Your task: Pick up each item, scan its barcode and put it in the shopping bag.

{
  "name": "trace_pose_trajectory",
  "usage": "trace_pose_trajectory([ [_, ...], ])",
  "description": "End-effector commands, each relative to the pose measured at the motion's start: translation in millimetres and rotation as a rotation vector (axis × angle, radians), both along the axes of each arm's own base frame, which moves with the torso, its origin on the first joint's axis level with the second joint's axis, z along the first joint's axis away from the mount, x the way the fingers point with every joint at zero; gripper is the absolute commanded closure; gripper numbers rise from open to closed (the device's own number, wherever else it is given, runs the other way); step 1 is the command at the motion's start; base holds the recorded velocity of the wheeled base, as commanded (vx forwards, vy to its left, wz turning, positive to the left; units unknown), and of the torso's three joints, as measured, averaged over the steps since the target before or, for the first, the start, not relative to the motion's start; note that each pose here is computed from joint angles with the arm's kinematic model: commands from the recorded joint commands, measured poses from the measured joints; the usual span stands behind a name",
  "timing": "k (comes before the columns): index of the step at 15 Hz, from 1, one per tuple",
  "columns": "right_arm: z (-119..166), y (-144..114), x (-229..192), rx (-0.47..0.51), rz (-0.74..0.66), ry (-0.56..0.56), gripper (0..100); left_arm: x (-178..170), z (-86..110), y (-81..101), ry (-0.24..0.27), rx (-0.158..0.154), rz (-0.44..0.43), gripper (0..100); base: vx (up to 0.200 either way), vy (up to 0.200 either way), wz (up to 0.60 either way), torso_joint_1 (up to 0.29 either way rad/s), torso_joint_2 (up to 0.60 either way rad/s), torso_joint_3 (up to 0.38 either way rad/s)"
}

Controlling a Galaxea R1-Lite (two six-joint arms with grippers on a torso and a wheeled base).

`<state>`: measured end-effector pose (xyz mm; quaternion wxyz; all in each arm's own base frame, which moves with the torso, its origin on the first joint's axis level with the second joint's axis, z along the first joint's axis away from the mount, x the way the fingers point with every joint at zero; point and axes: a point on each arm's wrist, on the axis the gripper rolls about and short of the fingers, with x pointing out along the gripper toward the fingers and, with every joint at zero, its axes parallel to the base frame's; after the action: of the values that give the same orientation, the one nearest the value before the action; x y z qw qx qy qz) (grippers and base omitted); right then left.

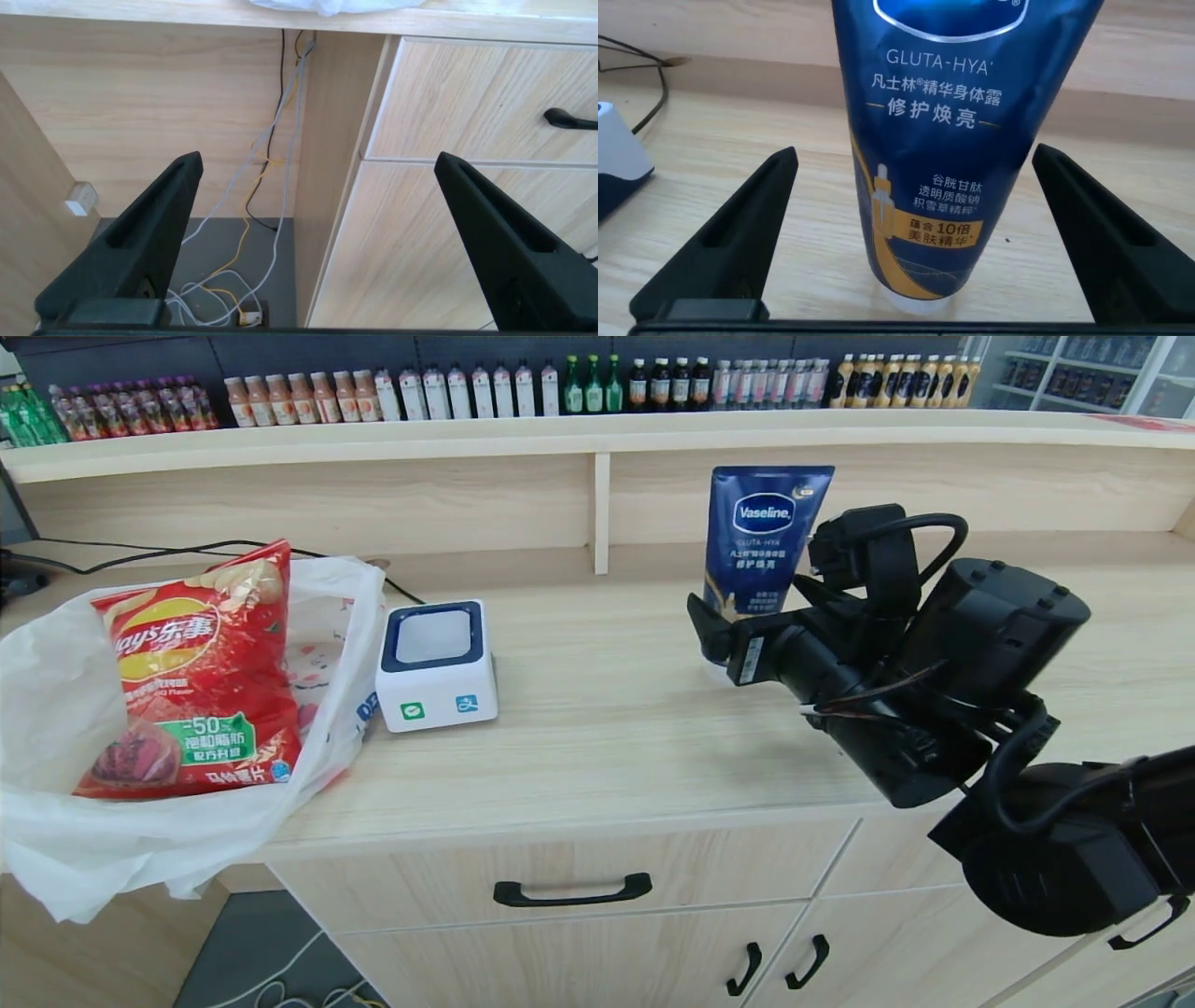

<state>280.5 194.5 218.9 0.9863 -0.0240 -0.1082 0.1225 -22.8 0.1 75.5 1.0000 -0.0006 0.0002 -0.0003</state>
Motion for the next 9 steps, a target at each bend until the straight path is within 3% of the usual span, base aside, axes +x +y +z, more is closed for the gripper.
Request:
trace_pose_trajectory([
  [1, -3, 3, 5, -0.001, -0.007, 0.004, 0, 0, 0.0, 0.0, 0.000, 0.000, 0.001, 0, 0.000, 0.000, 0.00, 0.000, 0.00, 0.000],
  [9, -6, 11, 19, 0.064, -0.073, 0.013, 0, 0, 0.0, 0.0, 0.000, 0.000, 0.001, 0, 0.000, 0.000, 0.00, 0.000, 0.00, 0.000],
])
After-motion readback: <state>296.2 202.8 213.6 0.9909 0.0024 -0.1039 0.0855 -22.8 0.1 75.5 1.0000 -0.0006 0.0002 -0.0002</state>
